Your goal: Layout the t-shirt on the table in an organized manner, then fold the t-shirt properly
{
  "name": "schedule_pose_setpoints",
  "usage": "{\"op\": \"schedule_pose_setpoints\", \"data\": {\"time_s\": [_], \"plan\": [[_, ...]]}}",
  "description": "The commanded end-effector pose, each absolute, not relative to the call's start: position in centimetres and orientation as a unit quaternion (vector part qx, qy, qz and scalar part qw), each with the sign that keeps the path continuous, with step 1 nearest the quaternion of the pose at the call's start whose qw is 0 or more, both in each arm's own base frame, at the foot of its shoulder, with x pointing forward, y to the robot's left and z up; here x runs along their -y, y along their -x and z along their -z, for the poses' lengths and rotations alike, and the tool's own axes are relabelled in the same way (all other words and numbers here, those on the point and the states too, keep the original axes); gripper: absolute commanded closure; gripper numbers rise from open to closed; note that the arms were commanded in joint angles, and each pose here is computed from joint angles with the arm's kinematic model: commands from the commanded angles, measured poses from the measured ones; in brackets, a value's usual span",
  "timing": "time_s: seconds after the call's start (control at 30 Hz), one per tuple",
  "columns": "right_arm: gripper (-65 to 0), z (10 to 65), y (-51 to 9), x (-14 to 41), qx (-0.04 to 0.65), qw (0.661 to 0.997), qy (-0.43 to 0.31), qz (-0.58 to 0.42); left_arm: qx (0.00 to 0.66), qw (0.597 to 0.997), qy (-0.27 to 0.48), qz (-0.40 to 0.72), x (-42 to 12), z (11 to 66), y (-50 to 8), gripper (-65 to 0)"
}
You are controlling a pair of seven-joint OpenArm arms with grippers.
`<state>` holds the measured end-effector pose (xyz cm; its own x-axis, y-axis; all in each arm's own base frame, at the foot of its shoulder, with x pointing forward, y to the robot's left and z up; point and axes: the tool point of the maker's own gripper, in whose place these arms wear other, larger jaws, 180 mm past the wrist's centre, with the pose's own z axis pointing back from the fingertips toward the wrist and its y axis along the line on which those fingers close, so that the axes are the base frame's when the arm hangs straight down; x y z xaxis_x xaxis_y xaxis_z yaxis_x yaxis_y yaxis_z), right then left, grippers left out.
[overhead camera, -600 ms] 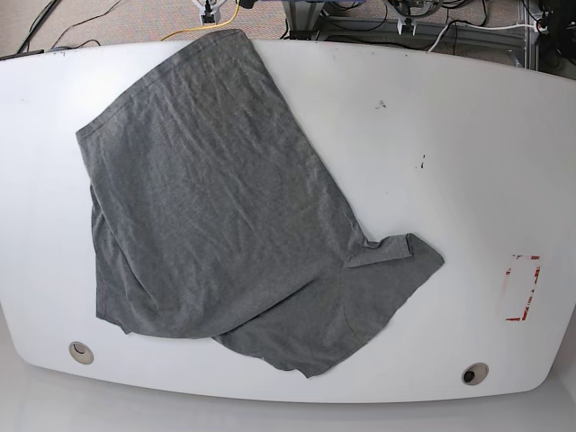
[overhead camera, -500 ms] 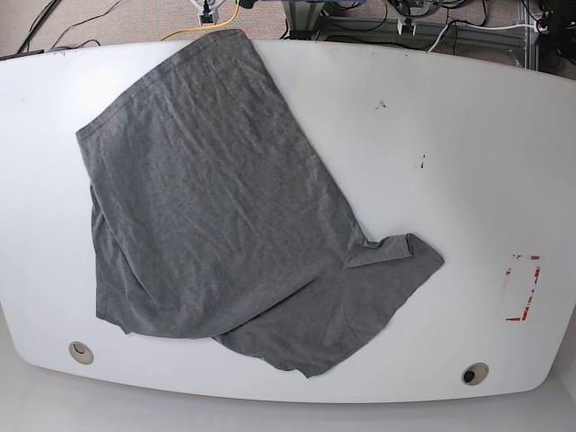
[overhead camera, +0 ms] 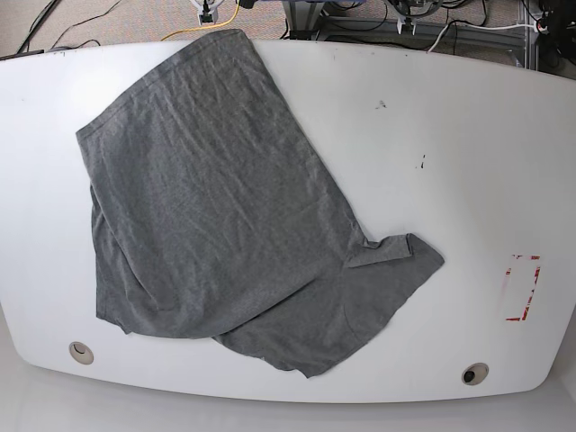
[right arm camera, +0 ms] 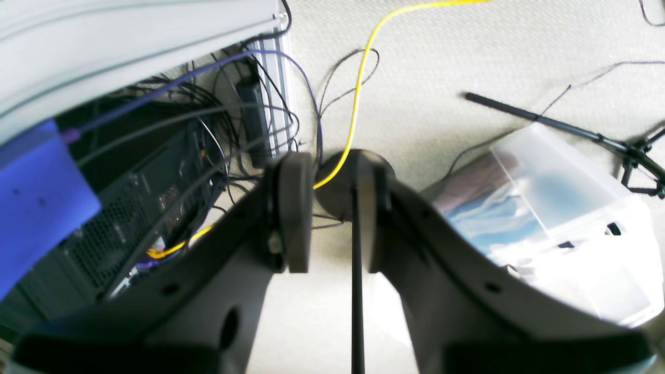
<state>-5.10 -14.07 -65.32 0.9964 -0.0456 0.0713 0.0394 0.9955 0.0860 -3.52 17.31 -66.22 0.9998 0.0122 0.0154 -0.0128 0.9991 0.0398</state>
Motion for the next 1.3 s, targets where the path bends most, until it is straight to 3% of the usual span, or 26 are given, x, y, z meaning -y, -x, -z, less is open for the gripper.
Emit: {"op": "schedule_pose_setpoints", "data": {"time_s": [0.0, 0.27, 0.6, 1.27], "plan": [[-15.3, 65.3, 5.2, 13.9, 0.037, 0.998, -0.046, 0.022, 0.002, 1.0, -0.022, -0.003, -17.6, 66.2, 4.2, -8.1], [-13.4, 65.3, 5.2, 13.7, 0.036, 0.998, -0.047, 0.023, 0.007, 1.0, -0.021, -0.003, -17.4, 66.2, 3.9, -7.9], [-0.6, 65.3, 5.0, 14.0, 0.039, 0.998, -0.043, 0.024, 0.014, 1.0, -0.021, -0.004, -17.3, 66.2, 3.5, -7.8], [-3.3, 65.5, 2.3, 12.6, 0.057, 0.997, -0.056, 0.02, 0.008, 1.0, -0.025, -0.002, -17.7, 66.2, 3.9, -8.1]]}}
